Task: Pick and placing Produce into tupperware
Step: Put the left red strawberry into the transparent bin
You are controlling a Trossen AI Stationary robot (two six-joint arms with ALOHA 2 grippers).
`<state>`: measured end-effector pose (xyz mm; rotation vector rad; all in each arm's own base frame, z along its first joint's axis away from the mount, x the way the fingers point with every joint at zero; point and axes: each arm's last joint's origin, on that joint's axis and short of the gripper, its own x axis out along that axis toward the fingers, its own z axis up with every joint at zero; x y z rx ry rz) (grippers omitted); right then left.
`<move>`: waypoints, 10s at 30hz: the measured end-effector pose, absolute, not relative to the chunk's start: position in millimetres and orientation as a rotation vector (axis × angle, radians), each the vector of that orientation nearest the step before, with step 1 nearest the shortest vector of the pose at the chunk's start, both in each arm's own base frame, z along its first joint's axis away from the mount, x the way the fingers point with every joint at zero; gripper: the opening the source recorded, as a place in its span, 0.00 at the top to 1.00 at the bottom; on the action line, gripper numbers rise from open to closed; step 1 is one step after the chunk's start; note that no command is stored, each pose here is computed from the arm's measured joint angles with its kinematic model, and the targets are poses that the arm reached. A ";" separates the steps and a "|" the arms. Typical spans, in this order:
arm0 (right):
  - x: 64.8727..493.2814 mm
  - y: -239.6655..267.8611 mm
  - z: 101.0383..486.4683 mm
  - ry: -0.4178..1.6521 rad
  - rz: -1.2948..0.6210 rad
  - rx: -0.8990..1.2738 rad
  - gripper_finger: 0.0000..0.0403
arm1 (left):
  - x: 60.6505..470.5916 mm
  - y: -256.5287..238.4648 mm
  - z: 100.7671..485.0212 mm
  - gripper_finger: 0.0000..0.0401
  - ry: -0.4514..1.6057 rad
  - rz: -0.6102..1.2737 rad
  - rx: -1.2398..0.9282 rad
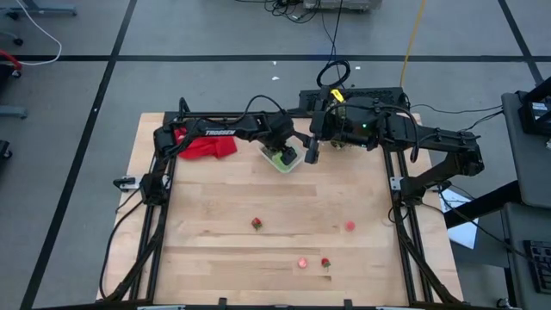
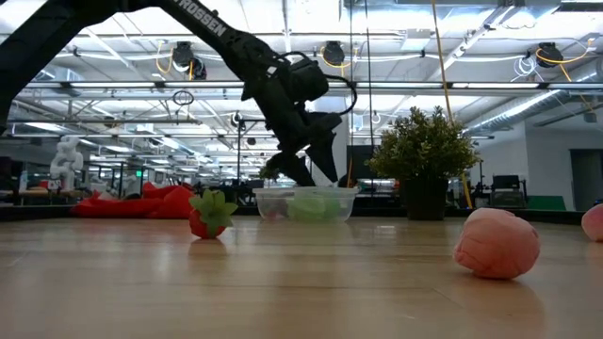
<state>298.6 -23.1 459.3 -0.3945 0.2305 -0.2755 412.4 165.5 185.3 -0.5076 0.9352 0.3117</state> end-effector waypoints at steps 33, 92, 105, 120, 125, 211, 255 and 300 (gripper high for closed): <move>260.5 -10.7 463.3 0.329 -0.236 -0.261 0.49 | 319.4 39.6 294.6 0.26 1.258 0.627 -0.178; 451.1 83.8 201.5 0.896 0.117 0.025 0.49 | 153.8 -21.0 256.4 0.26 0.966 0.791 -0.320; 452.6 80.6 193.5 0.926 0.129 0.076 0.49 | 153.9 -20.9 256.5 0.26 0.963 0.794 -0.311; 462.5 70.6 209.5 0.848 0.165 0.109 0.49 | 154.1 -20.9 256.6 0.26 0.961 0.794 -0.313; 467.2 61.7 212.4 0.867 0.152 0.088 0.49 | 154.2 -20.9 256.7 0.26 0.960 0.794 -0.315; 472.4 62.6 138.3 1.102 0.216 0.187 0.58 | 154.9 -21.0 257.0 0.26 0.961 0.782 -0.302; 475.4 53.9 140.4 1.069 0.218 0.168 0.68 | 154.9 -21.0 257.0 0.26 0.961 0.782 -0.302; 404.6 -124.8 230.7 1.173 -0.324 0.123 0.68 | 154.9 -21.2 256.9 0.26 0.969 0.773 -0.301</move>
